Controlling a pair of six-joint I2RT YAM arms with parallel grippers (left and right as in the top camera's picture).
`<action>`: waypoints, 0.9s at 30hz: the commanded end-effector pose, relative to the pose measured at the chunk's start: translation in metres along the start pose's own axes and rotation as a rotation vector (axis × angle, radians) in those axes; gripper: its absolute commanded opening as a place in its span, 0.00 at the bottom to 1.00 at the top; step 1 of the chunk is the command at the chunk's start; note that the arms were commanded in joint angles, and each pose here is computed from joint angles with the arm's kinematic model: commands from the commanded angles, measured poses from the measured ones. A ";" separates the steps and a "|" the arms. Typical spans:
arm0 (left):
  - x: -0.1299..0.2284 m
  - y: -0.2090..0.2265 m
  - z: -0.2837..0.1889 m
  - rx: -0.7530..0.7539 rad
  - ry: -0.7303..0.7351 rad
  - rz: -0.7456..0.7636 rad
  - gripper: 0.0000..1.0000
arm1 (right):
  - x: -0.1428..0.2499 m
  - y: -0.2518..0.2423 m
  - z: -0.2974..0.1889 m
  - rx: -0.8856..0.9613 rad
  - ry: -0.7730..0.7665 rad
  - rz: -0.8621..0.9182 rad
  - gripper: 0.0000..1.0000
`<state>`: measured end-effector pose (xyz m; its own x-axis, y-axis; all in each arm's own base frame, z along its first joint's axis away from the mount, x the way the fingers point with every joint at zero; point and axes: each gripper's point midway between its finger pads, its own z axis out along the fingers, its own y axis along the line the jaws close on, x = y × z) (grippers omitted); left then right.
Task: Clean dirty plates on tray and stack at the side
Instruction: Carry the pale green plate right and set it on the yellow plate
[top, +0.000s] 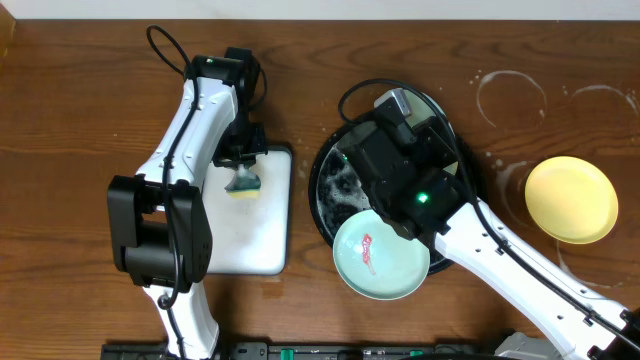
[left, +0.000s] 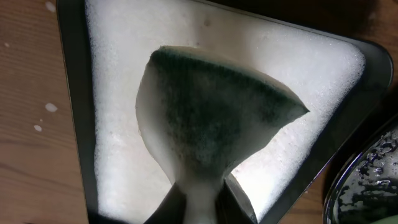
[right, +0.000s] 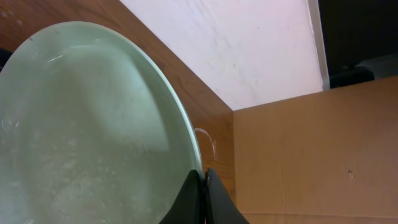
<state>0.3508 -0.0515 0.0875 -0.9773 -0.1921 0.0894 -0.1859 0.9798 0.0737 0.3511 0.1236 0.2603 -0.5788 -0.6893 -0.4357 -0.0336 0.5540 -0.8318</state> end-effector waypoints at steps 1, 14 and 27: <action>0.000 0.002 0.003 -0.005 0.011 0.004 0.10 | -0.001 -0.016 -0.002 0.044 0.001 0.058 0.01; 0.000 0.002 0.003 -0.005 0.010 0.004 0.10 | 0.001 -0.018 0.001 0.050 0.008 0.117 0.01; -0.003 0.001 0.003 -0.001 0.000 0.003 0.10 | 0.002 -0.020 0.001 0.063 0.012 0.136 0.01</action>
<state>0.3542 -0.0521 0.0871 -0.9784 -0.1919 0.0763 -0.1869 0.9800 0.0685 0.3512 0.1130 0.2682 -0.5940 -0.6467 -0.4785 0.0539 0.5615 -0.8257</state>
